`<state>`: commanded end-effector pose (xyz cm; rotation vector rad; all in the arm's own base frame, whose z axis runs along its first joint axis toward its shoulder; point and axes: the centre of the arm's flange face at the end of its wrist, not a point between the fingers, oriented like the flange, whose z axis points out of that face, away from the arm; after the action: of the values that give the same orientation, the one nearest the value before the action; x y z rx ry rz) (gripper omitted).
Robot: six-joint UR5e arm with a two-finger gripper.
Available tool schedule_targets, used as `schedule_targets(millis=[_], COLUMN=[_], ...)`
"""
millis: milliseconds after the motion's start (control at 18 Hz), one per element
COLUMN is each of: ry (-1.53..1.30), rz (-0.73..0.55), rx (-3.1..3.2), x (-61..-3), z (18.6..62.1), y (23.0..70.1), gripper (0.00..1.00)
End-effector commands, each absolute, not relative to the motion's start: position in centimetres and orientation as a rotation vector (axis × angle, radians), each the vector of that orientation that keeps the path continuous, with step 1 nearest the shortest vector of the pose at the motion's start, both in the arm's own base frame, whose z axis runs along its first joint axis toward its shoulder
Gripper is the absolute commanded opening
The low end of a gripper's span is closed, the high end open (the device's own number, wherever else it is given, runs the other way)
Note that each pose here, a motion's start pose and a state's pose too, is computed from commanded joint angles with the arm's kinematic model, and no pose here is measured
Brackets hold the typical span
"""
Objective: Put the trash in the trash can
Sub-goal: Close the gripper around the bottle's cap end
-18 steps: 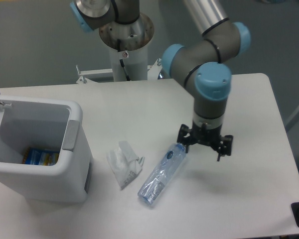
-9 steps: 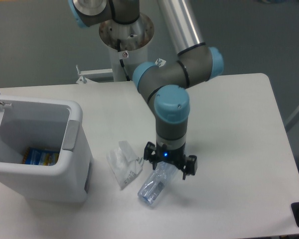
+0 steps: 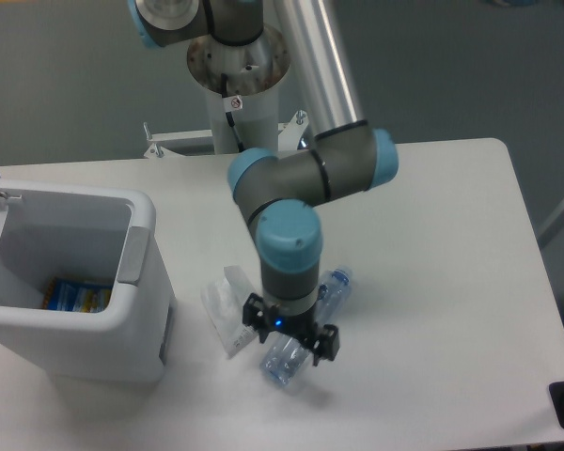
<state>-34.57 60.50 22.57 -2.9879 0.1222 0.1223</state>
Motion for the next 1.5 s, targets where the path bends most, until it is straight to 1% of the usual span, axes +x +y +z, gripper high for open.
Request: schedule_targets(millis=[222,444,556,722,833,1111,1333,1500], ry=[0.119,0.101,0.100,0.070,0.062,0.056,0.064,0.067], rz=[0.124,0.201,0.205,0.198,0.205,0.195,0.134,0.130], rx=[-2.995,-3.044,-3.054,-3.062,-3.052,-3.062,-3.111,-3.117], x=[-34.7,-35.2,-35.2,-35.5,-35.5,-35.4,-35.1,-35.0], z=[22.1,21.2,20.7,19.5,20.0,19.7,19.5,19.5], y=[60.6,61.3,61.4,62.4,63.0,62.9,62.5,62.4], gripper=[1.00,1.00,1.00,1.00,1.00,1.00,1.00,1.00])
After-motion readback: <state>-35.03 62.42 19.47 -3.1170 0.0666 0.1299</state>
